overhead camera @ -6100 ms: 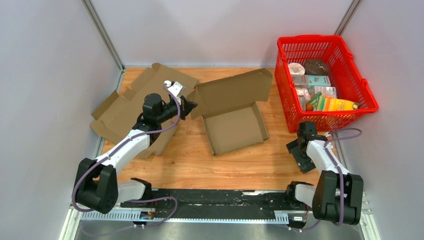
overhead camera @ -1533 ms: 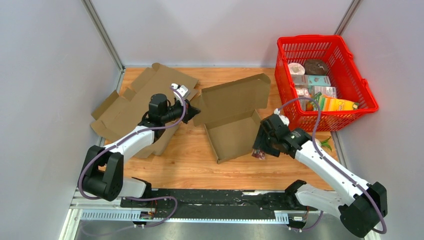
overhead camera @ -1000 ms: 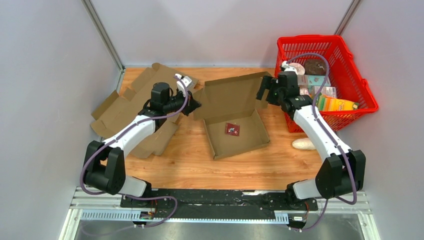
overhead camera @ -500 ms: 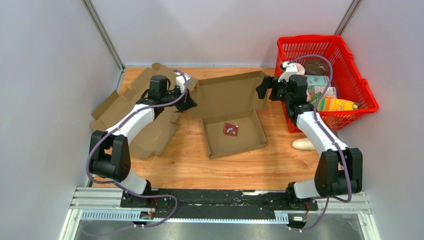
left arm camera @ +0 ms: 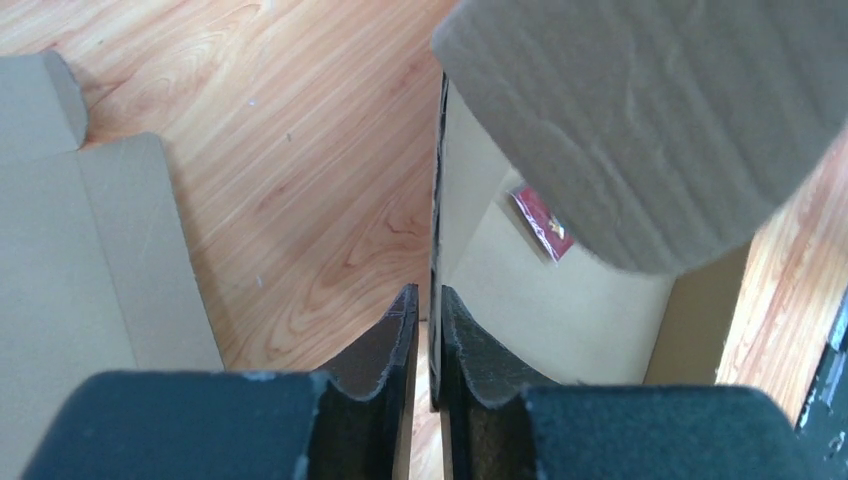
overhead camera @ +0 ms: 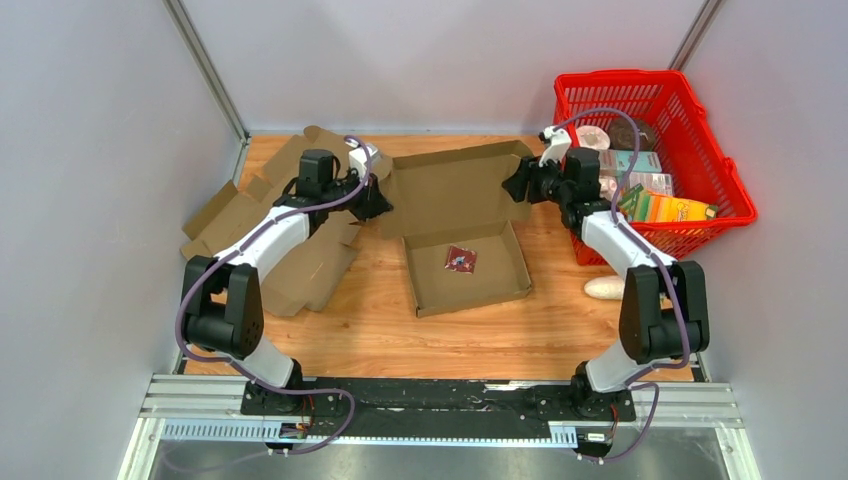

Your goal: Fold the paper box

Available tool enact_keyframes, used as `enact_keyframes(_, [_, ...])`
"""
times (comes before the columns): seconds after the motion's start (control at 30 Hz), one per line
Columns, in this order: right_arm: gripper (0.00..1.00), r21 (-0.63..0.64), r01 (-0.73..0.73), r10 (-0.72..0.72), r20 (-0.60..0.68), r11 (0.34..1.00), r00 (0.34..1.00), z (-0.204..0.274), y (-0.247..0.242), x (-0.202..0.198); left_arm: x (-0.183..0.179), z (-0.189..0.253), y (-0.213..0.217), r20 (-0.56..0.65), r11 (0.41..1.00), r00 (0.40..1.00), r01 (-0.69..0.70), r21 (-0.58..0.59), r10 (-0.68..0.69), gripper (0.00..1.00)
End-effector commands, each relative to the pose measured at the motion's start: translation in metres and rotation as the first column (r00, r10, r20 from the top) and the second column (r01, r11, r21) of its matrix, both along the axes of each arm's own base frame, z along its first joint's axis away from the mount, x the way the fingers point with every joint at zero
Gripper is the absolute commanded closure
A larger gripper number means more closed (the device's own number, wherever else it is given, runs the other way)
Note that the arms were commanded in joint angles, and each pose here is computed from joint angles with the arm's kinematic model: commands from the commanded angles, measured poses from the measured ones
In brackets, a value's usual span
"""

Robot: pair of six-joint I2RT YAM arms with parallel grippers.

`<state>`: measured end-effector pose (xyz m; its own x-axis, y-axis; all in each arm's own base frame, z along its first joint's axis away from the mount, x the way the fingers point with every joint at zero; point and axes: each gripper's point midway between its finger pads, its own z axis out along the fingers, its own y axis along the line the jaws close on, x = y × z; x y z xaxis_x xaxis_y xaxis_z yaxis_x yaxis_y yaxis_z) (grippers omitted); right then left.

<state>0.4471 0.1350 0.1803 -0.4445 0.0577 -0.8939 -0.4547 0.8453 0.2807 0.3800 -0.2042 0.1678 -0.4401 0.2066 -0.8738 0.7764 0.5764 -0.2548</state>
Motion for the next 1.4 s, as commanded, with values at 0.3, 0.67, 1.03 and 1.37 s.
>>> enact_keyframes(0.3, [0.87, 0.047, 0.344, -0.344, 0.256, 0.938, 0.903, 0.077, 0.013, -0.008, 0.029, 0.075, -0.006, 0.214, 0.925, 0.900, -0.365, -0.107, 0.380, 0.93])
enact_keyframes(0.67, [0.95, 0.201, 0.471, -0.512, 0.389, 0.859, 0.766, 0.074, 0.035, -0.043, 0.028, 0.054, -0.003, 0.234, 0.780, 0.745, -0.576, -0.246, 0.624, 0.79])
enact_keyframes(1.03, [0.98, 0.195, 0.530, -0.563, 0.355, 0.826, 0.747, 0.030, 0.021, -0.082, -0.007, 0.024, -0.009, 0.126, 0.708, 0.706, -0.648, -0.281, 0.697, 0.85])
enact_keyframes(1.37, [0.96, 0.171, 0.537, -0.561, 0.338, 0.826, 0.755, 0.003, 0.016, -0.112, -0.038, 0.010, -0.025, 0.033, 0.688, 0.715, -0.657, -0.307, 0.698, 0.86])
